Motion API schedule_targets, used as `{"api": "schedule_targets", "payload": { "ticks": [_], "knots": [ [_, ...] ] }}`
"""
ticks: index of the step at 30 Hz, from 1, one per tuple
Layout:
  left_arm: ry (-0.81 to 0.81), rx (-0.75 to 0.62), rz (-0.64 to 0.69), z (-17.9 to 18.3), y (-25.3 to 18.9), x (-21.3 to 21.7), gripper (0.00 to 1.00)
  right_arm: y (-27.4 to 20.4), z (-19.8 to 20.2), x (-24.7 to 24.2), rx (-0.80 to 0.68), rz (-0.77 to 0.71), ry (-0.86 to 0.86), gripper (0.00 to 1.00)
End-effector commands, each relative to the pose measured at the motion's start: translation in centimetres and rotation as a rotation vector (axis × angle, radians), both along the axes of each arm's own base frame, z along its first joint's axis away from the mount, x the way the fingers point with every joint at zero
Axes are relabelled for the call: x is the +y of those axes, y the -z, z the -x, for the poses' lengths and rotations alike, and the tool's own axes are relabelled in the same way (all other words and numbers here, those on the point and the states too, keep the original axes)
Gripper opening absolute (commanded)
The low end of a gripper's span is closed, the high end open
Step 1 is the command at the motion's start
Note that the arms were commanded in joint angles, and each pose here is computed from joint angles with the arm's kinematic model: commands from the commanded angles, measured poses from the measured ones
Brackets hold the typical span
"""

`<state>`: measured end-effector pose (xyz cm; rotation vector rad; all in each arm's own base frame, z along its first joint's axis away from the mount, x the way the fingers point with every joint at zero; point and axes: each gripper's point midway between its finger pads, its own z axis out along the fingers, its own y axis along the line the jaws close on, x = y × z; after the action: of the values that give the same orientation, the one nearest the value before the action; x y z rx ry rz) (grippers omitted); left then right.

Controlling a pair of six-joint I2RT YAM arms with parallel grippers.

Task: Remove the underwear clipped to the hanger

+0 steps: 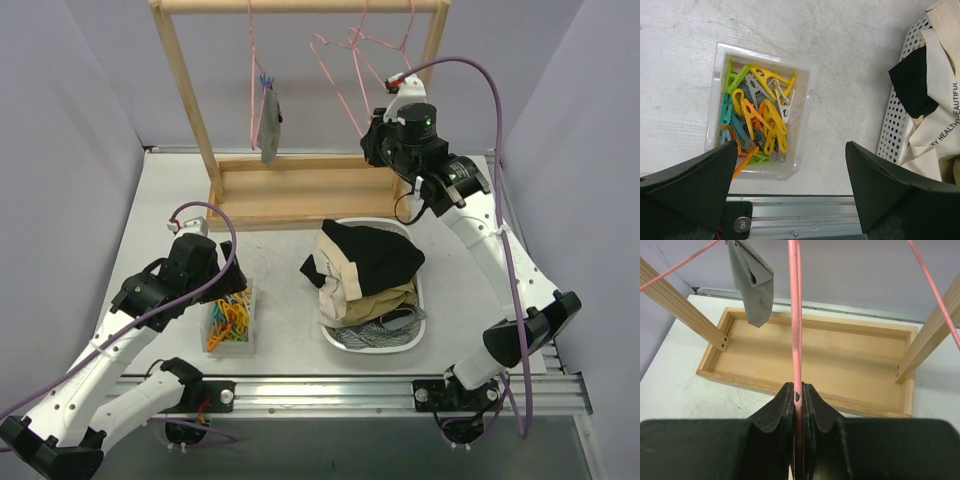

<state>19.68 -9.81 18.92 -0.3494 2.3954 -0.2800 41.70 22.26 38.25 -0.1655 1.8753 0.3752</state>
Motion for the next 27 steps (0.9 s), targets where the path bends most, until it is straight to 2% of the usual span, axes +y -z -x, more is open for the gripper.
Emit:
{"api": "schedule_targets", "payload": {
  "ticks": [1, 3, 4, 6, 7, 10, 14, 18, 22, 27],
  "knots": [
    [0.016, -0.075, 0.042, -0.9, -2.6, -0.6, 0.97, -2.6, 1.6, -1.2, -0.056, -0.05, 0.02, 0.08],
    [0.018, -0.08, 0.044, -0.9, -2.9, -0.6, 0.97, -3.0, 2.9, -1.6, -0.067, -0.052, 0.01, 0.34],
    [0.017, -0.091, 0.049, -0.9, -3.2, -0.6, 0.97, -3.1, 3.5, -1.4, -0.073, -0.049, 0.002, 0.53],
    [0.009, -0.111, 0.051, -1.1, -3.8, -0.4, 0.97, -3.8, 5.4, -2.4, -0.099, -0.044, 0.019, 0.68],
    [0.008, -0.128, 0.054, -1.2, -4.2, -0.4, 0.97, -3.9, 6.2, -2.3, -0.108, -0.041, 0.01, 0.81],
    [-0.002, -0.165, 0.054, -1.6, -5.2, -0.2, 0.97, -3.7, 8.6, -3.1, -0.118, -0.034, -0.002, 0.96],
    [-0.008, -0.19, 0.052, -2.0, -5.8, -0.1, 0.97, -1.1, 12.2, -2.8, -0.07, -0.021, -0.057, 0.97],
    [-0.011, -0.203, 0.058, -2.4, -6.0, -0.2, 0.97, 7.2, 14.8, -2.1, 0.085, 0.039, -0.085, 0.93],
    [-0.019, -0.225, 0.06, -2.8, -6.2, -0.2, 0.97, 11.3, 16.4, -0.2, 0.149, 0.003, -0.133, 0.93],
    [-0.04, -0.253, 0.056, -3.3, -6.6, 0.0, 0.97, 9.3, 16.3, 4.6, 0.021, -0.04, -0.202, 0.95]
  ]
}}
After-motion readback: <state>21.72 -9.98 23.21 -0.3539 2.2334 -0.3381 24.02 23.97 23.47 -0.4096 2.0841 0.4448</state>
